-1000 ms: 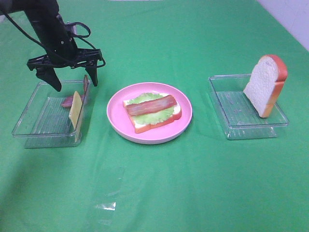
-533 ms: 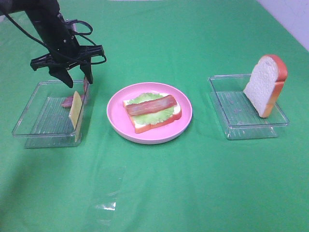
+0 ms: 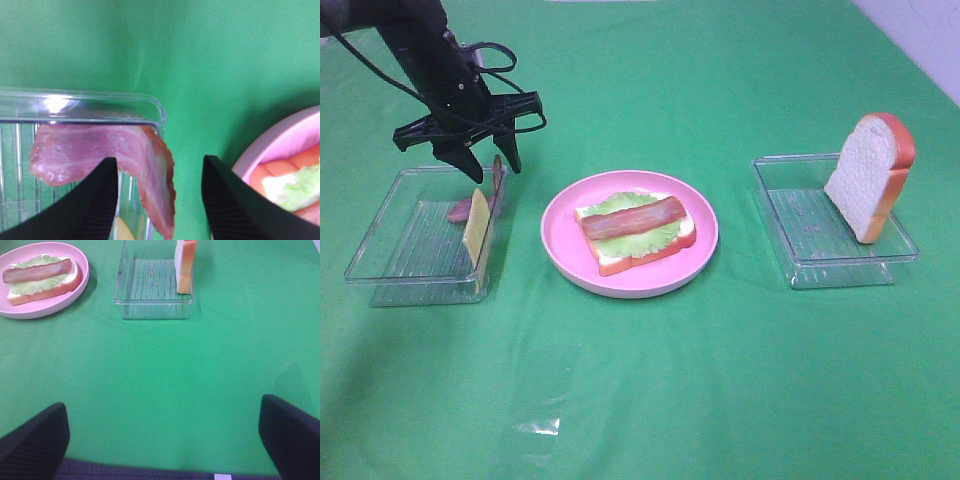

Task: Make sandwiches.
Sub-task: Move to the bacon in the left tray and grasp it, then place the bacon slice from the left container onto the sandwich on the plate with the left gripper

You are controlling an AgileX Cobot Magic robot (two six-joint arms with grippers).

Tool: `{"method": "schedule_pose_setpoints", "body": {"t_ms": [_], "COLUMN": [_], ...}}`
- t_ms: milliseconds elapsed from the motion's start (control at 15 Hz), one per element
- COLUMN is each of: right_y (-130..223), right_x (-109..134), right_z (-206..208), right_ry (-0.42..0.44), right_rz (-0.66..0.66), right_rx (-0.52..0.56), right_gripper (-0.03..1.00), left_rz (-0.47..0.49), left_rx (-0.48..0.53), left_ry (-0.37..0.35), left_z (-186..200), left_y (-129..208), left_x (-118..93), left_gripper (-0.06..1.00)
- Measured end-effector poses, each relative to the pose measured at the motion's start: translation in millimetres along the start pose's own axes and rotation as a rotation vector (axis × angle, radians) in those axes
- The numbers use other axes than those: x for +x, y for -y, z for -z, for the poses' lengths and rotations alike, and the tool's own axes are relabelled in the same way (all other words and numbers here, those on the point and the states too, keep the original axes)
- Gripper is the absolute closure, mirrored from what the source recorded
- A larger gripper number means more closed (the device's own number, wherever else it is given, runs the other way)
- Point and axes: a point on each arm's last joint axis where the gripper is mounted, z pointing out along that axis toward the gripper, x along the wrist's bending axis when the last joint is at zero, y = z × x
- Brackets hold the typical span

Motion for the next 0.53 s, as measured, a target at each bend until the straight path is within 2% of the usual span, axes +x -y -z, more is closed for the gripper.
{"method": "schedule_pose_setpoints", "body": {"t_ms": [133, 400, 533], "right_y": [0.0, 0.0, 0.0], "right_x": [0.0, 0.0, 0.0], "right_z": [0.0, 0.0, 0.0], "right_ry": [0.0, 0.0, 0.0], "right_rz": [0.0, 0.0, 0.0], "right_rx": [0.0, 0.0, 0.0], "right_gripper": [-0.01, -0.01, -0.01], "left_rz": [0.0, 0.0, 0.0], "left_rx": [0.0, 0.001, 0.001], "left_ry": [0.0, 0.0, 0.0], "left_z": [0.0, 0.0, 0.0], "left_y": [0.0, 0.1, 0.1], "left_x": [0.0, 0.0, 0.0], "left_gripper": [0.53, 0.92, 0.94]}}
